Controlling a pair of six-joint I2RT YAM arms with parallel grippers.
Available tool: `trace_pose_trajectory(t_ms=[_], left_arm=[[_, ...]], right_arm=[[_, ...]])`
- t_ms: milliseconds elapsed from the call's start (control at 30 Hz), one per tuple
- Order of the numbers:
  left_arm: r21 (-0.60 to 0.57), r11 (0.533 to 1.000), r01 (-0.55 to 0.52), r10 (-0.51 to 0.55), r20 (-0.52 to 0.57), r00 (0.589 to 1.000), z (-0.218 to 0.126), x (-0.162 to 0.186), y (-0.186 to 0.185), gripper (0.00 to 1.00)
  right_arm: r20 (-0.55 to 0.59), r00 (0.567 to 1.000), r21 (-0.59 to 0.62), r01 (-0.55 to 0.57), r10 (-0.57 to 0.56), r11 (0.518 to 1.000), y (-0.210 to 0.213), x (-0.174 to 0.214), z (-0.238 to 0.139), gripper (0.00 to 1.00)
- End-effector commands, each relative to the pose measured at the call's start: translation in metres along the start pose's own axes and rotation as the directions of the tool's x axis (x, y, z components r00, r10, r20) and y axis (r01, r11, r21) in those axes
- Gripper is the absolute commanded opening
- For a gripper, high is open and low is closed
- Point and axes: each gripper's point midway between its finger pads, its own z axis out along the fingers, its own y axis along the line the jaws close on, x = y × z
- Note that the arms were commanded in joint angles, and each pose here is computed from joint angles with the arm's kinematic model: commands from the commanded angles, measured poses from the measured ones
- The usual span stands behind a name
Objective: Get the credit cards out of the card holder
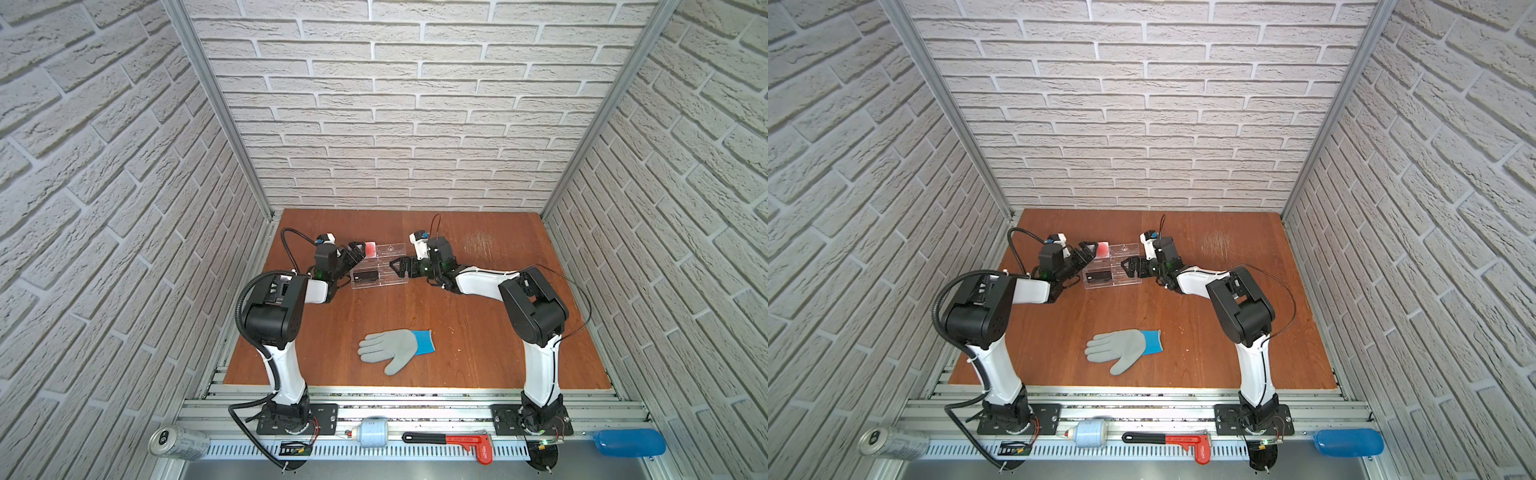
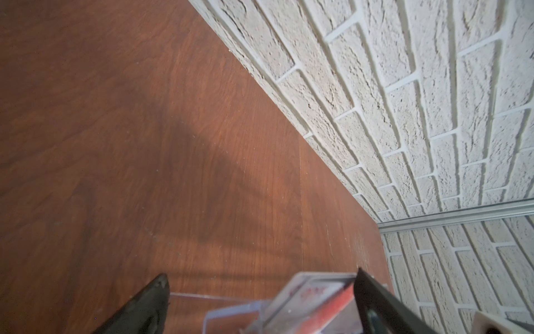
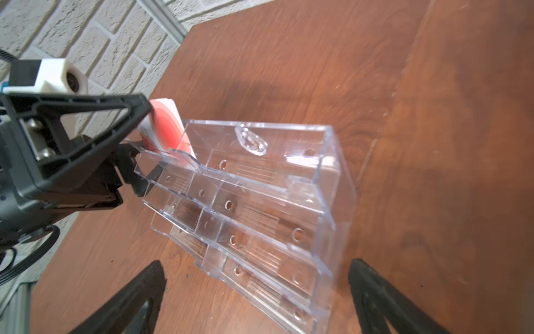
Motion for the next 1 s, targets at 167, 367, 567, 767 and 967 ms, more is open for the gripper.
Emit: trace_pose_trajectory(t_ms=[167, 367, 567, 767, 967], left_arm=[[-0.037, 0.992, -0.120, 0.121, 0.040, 0.992, -0.028, -0.025, -0.003, 0.98], [-0.156, 0.951, -0.268, 0.276, 0.032, 0.961, -0.049, -0.031, 0.001, 0.98], [-0.275, 0.802, -0.530, 0.564, 0.060, 0.823, -0.072, -0.026, -0.044, 0.98], [-0.186, 0.680, -0.709, 0.732, 0.117, 0.671, -0.064, 0.011, -0.139, 0.98], [-0.048, 0.583, -0.811, 0.811, 0.097, 0.577, -0.027, 0.066, -0.207, 0.98]], right_arm=[[0.063, 0.997, 0.354, 0.023, -0.049, 0.935, -0.038, -0.024, -0.062, 0.99], [0.124, 0.991, 0.671, -0.056, -0.038, 0.740, -0.079, -0.037, -0.136, 1.00], [0.051, 0.999, 0.751, -0.043, 0.007, 0.659, -0.103, -0.026, -0.178, 1.00], [0.048, 0.981, 0.637, -0.176, 0.188, 0.751, -0.134, -0.011, -0.185, 1.00], [0.017, 0.962, 0.560, -0.237, 0.274, 0.794, -0.151, -0.010, -0.176, 1.00]])
